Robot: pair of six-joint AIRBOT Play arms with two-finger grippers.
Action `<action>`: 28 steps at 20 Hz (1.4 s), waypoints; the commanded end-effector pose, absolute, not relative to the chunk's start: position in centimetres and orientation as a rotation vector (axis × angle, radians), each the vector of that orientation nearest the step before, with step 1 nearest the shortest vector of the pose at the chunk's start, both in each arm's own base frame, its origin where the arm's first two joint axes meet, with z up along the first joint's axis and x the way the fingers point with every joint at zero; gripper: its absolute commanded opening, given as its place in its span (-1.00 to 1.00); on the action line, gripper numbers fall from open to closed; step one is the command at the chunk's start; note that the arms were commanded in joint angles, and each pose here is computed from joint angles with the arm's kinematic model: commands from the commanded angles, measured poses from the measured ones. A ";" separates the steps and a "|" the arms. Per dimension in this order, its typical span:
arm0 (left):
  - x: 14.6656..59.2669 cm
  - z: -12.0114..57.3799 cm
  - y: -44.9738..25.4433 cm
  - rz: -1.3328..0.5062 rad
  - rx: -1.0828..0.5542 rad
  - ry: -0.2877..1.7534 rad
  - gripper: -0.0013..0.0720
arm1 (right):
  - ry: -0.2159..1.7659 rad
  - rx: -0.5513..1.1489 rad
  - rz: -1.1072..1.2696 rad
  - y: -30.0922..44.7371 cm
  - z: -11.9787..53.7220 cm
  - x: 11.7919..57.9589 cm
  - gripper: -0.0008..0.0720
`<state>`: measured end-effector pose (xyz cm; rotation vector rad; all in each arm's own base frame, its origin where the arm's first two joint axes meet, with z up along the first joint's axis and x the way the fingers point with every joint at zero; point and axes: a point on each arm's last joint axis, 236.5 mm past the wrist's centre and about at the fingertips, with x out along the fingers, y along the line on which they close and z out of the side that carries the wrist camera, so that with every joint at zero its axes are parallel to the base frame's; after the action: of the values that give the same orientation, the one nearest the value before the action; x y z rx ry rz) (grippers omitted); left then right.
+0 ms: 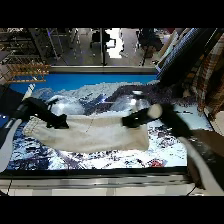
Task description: Fold the clothes and pants, and hang the long-sleeved shirts on hangers.
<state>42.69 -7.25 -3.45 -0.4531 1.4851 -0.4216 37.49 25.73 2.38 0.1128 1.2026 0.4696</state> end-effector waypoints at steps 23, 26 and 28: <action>42.1 -3.3 -4.7 -0.405 -0.451 1.512 -0.91 | 1.336 0.683 0.651 13.0 -7.0 39.1 0.74; 42.0 -3.3 -5.6 -0.428 -0.429 1.517 -0.91 | 1.365 0.705 0.758 15.7 -8.6 39.4 0.77; 41.8 -3.3 -6.4 -0.443 -0.414 1.521 -0.91 | 1.384 0.665 0.812 17.7 -9.4 39.5 0.69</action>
<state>42.00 -5.46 -3.26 -0.4336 1.5149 -0.4217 39.23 15.18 -8.20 0.6651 1.3931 0.7096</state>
